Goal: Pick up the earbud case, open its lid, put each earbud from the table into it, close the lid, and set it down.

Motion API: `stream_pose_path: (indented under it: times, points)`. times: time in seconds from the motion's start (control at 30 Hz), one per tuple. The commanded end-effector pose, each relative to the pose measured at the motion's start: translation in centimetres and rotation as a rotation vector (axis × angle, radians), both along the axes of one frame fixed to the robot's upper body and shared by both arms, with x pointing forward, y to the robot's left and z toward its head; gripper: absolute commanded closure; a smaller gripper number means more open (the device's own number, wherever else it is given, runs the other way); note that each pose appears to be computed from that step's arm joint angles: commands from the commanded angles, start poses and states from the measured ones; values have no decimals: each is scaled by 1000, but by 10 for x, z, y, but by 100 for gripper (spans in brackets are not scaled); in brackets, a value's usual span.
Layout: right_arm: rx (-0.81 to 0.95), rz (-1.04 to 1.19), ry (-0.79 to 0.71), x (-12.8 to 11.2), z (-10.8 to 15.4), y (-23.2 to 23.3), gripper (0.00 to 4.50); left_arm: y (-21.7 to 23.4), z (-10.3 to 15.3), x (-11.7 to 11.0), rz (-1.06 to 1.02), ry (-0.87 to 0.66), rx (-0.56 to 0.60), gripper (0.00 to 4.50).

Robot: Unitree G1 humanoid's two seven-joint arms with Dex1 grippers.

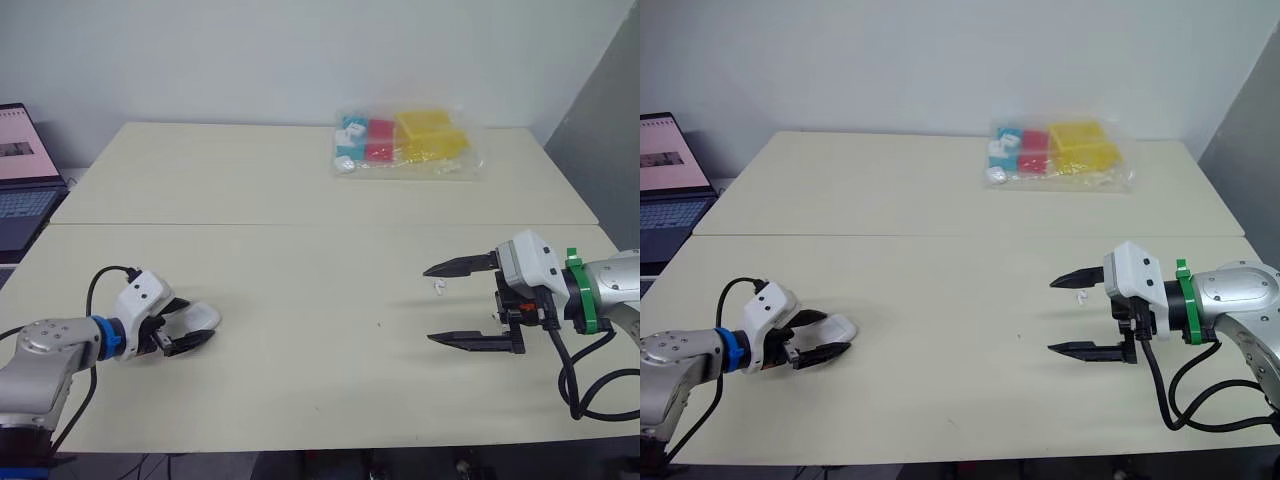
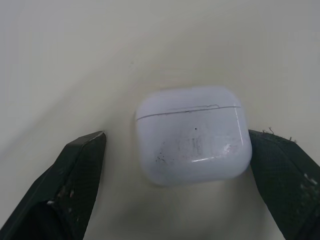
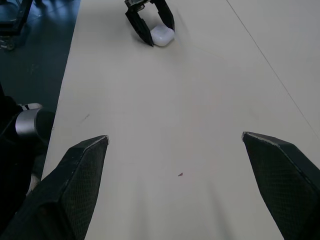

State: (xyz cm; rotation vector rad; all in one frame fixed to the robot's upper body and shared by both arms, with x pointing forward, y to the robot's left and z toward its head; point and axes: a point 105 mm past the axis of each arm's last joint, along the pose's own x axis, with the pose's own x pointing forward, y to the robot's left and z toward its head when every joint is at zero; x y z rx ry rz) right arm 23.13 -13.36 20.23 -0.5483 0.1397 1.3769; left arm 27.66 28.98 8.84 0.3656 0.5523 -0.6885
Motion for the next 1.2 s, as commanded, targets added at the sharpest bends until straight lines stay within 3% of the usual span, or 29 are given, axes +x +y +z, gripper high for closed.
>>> stream_pose_path:
  times: [0.03, 0.27, 0.5, 0.8, 0.93, 1.07, 1.2]
  points:
    - [-2, 32, -41, -4, 6, 3, 3, 1, -1, 2, -10, 9, 12, 0]
    - [-7, 34, -43, -6, 4, 4, 3, -5, -9, -1, -47, 56, 10, 0]
    - [-8, 35, -49, -8, 5, 4, 0, -10, -14, -7, -80, 84, -1, 171]
    - [-9, 12, -52, -7, 6, 2, 0, -36, -8, -16, -220, 71, -58, 171]
    - [44, -105, 13, 0, 8, -5, 0, -99, 13, -13, -414, -55, -138, 171]
    - [32, -247, 159, 2, -2, -10, 0, -169, 44, -3, -597, -363, -237, 171]
    - [92, -312, 231, 5, -3, -2, 0, -192, 49, 4, -647, -513, -228, 171]
